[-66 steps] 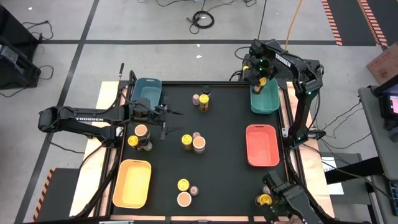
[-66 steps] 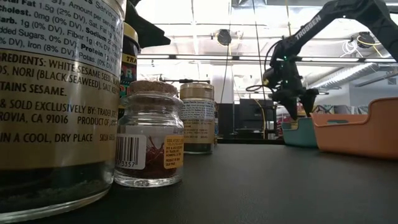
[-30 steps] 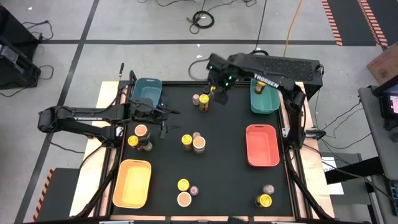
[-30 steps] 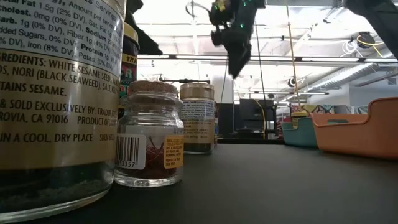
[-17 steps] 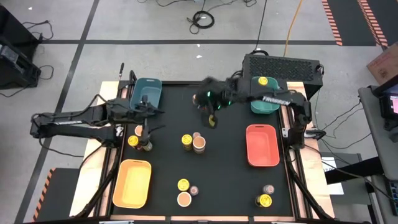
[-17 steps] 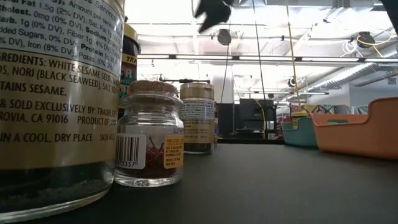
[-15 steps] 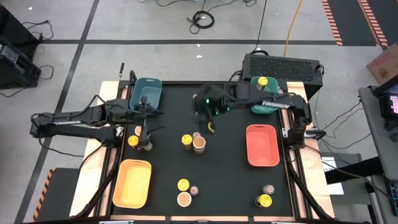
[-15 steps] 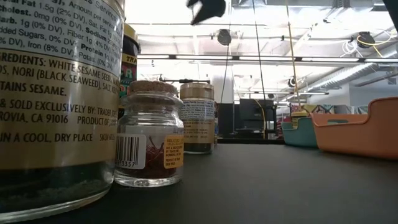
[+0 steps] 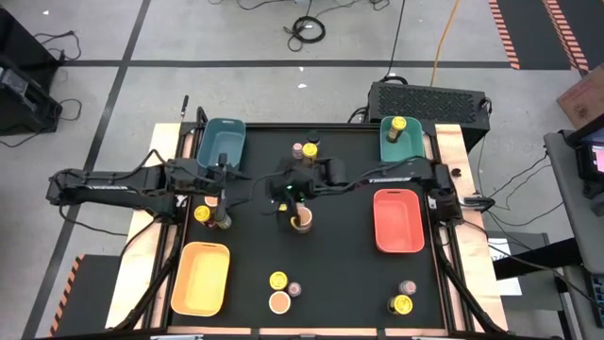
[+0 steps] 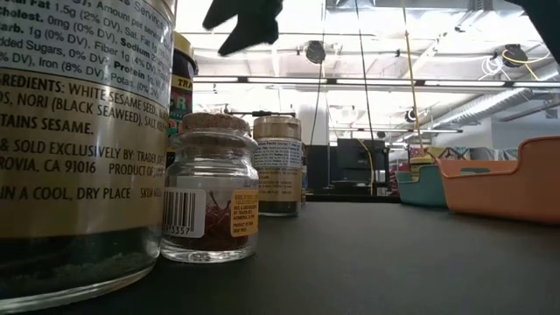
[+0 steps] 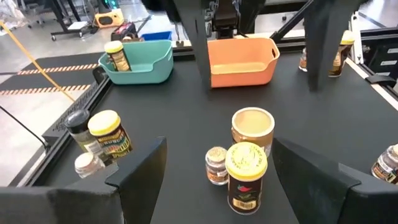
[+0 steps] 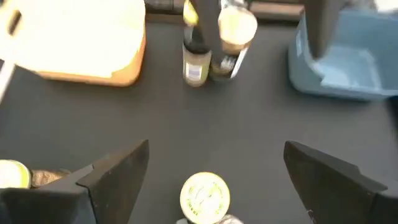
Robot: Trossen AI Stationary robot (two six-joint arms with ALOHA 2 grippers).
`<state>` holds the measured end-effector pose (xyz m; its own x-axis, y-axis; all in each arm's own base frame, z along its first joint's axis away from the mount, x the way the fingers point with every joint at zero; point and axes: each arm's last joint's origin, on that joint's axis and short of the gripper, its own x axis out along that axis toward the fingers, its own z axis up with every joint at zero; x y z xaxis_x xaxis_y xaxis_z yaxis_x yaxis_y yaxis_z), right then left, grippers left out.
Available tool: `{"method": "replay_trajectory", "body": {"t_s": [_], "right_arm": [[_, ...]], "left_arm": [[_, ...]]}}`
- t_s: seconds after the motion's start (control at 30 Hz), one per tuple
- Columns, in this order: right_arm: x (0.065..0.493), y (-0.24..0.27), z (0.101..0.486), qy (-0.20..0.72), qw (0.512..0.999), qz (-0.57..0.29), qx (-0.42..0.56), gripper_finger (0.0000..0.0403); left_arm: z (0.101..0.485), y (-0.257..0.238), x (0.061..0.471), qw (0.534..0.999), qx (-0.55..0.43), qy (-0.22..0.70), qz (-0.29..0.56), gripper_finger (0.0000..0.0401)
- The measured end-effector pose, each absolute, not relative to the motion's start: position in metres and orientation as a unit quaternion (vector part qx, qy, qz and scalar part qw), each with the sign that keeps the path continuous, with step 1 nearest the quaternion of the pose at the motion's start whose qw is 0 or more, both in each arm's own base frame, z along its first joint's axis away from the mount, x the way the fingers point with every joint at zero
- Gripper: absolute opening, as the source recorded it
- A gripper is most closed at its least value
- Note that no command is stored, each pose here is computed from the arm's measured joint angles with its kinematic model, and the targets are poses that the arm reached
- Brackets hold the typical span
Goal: Sort spices by type
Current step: Put the yellow spice bottle into the green bin
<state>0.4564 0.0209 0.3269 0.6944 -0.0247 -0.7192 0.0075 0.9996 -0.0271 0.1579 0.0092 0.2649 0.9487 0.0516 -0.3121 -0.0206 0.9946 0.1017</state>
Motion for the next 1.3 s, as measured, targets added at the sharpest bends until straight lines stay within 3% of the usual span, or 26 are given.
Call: {"method": "replay_trajectory", "body": {"t_s": [0.2, 0.43, 1.3], "right_arm": [[0.467, 0.034, 0.305, 0.41, 0.912, -0.007, 0.007, 0.0366], [0.472, 0.038, 0.296, 0.412, 0.911, -0.01, 0.013, 0.0366], [0.478, 0.03, 0.251, 0.493, 0.866, -0.083, 0.018, 0.0366]], "left_arm": [[0.239, 0.009, 0.157, 0.991, 0.028, 0.131, 0.024, 0.029], [0.25, 0.009, 0.143, 0.995, 0.04, 0.085, 0.03, 0.029], [0.25, 0.008, 0.132, 0.994, 0.039, 0.094, 0.028, 0.029]]}}
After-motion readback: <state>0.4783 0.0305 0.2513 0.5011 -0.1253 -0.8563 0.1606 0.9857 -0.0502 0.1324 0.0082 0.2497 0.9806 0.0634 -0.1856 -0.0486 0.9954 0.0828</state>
